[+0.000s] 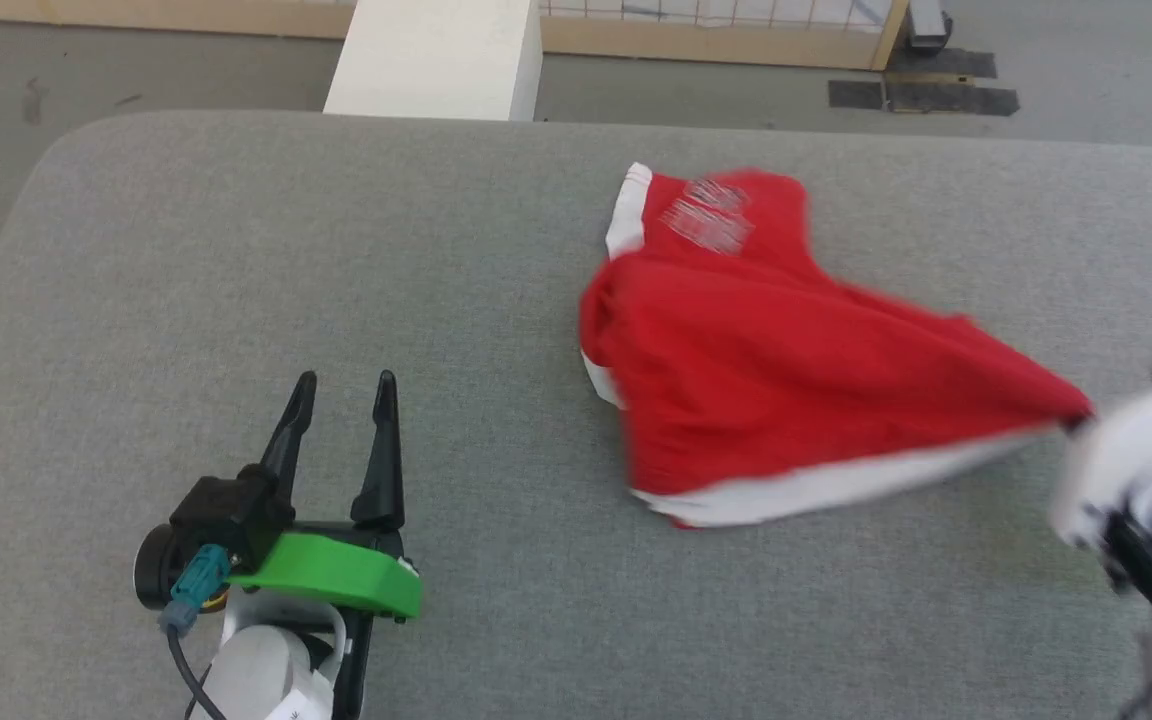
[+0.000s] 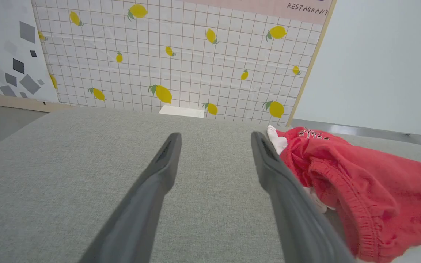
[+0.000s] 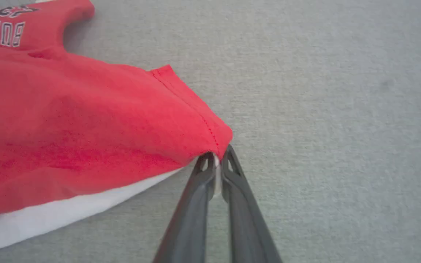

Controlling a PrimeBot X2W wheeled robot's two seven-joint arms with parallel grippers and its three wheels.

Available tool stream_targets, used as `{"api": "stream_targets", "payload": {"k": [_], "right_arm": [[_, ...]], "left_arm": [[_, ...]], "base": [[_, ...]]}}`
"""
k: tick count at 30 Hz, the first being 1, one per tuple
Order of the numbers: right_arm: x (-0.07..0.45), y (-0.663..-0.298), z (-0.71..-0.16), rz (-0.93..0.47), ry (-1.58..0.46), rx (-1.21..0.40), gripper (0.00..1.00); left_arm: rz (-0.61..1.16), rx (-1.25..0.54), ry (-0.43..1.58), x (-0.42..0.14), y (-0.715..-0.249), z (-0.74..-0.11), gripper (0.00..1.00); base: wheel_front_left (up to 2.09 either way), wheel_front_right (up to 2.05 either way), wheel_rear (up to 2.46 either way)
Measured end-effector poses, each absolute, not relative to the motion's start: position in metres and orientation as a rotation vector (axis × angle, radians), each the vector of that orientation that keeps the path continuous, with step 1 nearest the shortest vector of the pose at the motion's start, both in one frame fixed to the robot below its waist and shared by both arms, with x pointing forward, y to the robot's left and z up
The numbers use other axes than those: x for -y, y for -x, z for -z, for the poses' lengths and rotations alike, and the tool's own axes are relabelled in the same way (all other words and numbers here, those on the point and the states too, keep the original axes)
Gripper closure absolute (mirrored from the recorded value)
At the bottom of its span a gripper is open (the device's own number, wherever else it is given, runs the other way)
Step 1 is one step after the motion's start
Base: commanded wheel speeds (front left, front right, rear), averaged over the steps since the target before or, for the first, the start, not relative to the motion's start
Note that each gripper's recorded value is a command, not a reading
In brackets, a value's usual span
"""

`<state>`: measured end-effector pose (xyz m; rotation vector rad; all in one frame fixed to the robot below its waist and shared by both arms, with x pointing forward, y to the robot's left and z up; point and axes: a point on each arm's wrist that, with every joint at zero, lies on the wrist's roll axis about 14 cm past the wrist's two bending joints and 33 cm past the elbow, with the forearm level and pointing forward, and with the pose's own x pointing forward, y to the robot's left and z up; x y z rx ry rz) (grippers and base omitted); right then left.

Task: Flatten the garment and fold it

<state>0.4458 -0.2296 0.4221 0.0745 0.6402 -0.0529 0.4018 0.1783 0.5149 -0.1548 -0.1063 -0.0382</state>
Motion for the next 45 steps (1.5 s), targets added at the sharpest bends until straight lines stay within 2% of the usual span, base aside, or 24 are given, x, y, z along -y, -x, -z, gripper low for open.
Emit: {"api": "stream_targets", "payload": {"k": [2, 5, 6, 7, 12, 16, 22, 25, 34, 35, 36, 37, 45], "right_arm": [[0.259, -0.421, -0.410, 0.140, -0.069, -0.699, 1.00], [0.272, -0.391, -0.395, 0.206, -0.116, -0.759, 0.98], [0.271, -0.389, -0.394, 0.210, -0.131, -0.754, 0.03], [0.270, -0.388, -0.396, 0.216, -0.153, -0.734, 0.00], [0.291, -0.400, -0.438, 0.280, -0.215, -0.481, 0.00], [0.302, -0.395, -0.453, 0.313, -0.269, -0.368, 0.00], [0.305, -0.372, -0.440, 0.325, -0.293, -0.386, 0.00], [0.306, -0.367, -0.436, 0.331, -0.306, -0.395, 0.00], [0.315, -0.351, -0.418, 0.377, -0.327, -0.425, 0.00], [0.318, -0.348, -0.416, 0.387, -0.327, -0.427, 0.00], [0.320, -0.346, -0.415, 0.396, -0.327, -0.430, 0.00], [0.321, -0.345, -0.414, 0.402, -0.327, -0.432, 0.00], [0.316, -0.352, -0.409, 0.385, -0.321, -0.442, 0.00]], "left_arm": [[0.049, 0.110, 0.151, -0.175, -0.402, -0.516, 0.00], [0.060, 0.106, 0.146, -0.172, -0.401, -0.515, 0.00], [0.065, 0.102, 0.147, -0.170, -0.401, -0.514, 0.00], [0.071, 0.098, 0.149, -0.168, -0.401, -0.513, 0.00], [0.098, 0.100, 0.159, -0.161, -0.402, -0.514, 0.00], [0.173, 0.056, 0.223, -0.138, -0.403, -0.512, 0.00], [0.492, -0.261, 0.250, -0.037, -0.388, -0.479, 0.00], [0.621, -0.416, 0.191, -0.001, -0.377, -0.460, 0.00], [0.705, -0.674, 0.014, 0.012, -0.379, -0.406, 0.00], [0.713, -0.690, 0.013, 0.013, -0.378, -0.402, 0.64], [0.719, -0.694, 0.023, 0.016, -0.377, -0.400, 0.96], [0.725, -0.699, 0.028, 0.018, -0.377, -0.399, 1.00], [0.739, -0.648, 0.080, 0.022, -0.376, -0.408, 1.00]], "base": [[0.00, 0.00, 0.00], [0.00, 0.00, 0.00], [0.00, 0.00, 0.00], [0.00, 0.00, 0.00], [0.00, 0.00, 0.00], [0.00, 0.00, 0.00], [0.00, 0.00, 0.00], [0.00, 0.00, 0.00], [0.00, 0.00, 0.00], [0.00, 0.00, 0.00], [0.00, 0.00, 0.00], [0.00, 0.00, 0.00], [0.00, 0.00, 0.00]]}}
